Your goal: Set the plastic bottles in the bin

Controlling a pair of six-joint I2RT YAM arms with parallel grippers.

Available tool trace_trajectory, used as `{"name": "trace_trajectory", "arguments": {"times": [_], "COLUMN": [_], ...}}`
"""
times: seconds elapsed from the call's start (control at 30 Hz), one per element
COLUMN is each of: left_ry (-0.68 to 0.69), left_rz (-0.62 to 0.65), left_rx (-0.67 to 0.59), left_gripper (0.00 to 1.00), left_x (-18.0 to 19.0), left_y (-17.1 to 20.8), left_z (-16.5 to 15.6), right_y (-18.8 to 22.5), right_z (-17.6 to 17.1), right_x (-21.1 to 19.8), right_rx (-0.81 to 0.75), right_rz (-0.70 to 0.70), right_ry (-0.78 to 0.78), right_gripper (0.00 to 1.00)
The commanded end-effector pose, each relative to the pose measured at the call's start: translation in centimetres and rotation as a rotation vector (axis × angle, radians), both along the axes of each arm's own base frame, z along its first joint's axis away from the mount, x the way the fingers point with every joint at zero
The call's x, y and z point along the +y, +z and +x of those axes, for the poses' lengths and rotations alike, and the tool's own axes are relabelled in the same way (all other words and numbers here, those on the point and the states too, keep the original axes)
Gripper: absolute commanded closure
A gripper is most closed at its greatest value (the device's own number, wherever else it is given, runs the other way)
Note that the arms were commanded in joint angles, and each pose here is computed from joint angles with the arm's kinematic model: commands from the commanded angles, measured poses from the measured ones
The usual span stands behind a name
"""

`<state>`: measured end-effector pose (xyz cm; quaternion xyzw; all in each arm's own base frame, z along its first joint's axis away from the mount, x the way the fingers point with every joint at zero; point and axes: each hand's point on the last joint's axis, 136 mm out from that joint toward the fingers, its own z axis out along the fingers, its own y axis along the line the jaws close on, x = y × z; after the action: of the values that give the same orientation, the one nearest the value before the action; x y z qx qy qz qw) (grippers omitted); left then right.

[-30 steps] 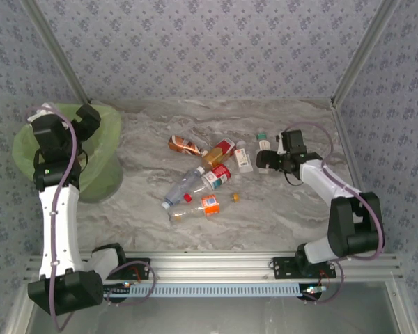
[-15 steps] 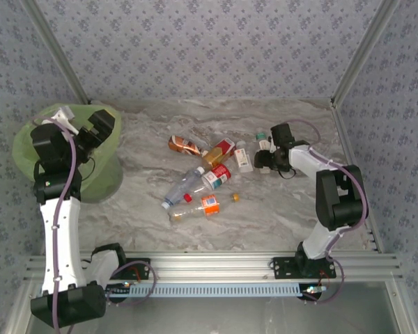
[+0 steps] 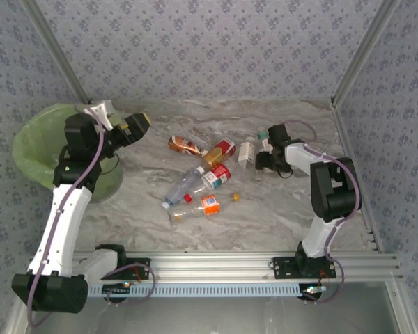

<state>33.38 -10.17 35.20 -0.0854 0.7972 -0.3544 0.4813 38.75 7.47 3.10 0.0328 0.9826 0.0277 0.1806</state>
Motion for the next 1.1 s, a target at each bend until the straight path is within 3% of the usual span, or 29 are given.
{"name": "trace_trajectory", "arguments": {"times": [0.0, 0.2, 0.57, 0.87, 1.07], "left_ry": [-0.025, -0.037, -0.063, -0.119, -0.187], "left_rz": [0.024, 0.031, 0.062, 0.072, 0.055], "left_rx": [-0.104, -0.067, -0.047, -0.046, -0.02], "left_gripper": [0.01, 0.01, 0.01, 0.01, 0.01], "left_x": [-0.9, -1.5, -2.9, -5.5, -8.3], "left_y": [2.9, 1.7, 0.6, 0.3, -0.7], "left_z": [0.5, 0.8, 1.3, 2.2, 2.7], "right_y": [-0.2, 0.2, 3.9, 7.8, 11.1], "right_z": [0.2, 0.7, -1.2, -2.5, -3.2], "right_x": [-0.1, -0.4, -2.0, -1.8, 0.2], "right_rx": [0.027, -0.002, -0.152, -0.32, -0.46], "right_rz": [-0.023, -0.046, -0.096, -0.069, -0.014], "right_ry": [0.009, -0.011, -0.086, -0.11, -0.033], "right_gripper": [0.2, 0.33, 0.43, 0.48, 0.48]}}
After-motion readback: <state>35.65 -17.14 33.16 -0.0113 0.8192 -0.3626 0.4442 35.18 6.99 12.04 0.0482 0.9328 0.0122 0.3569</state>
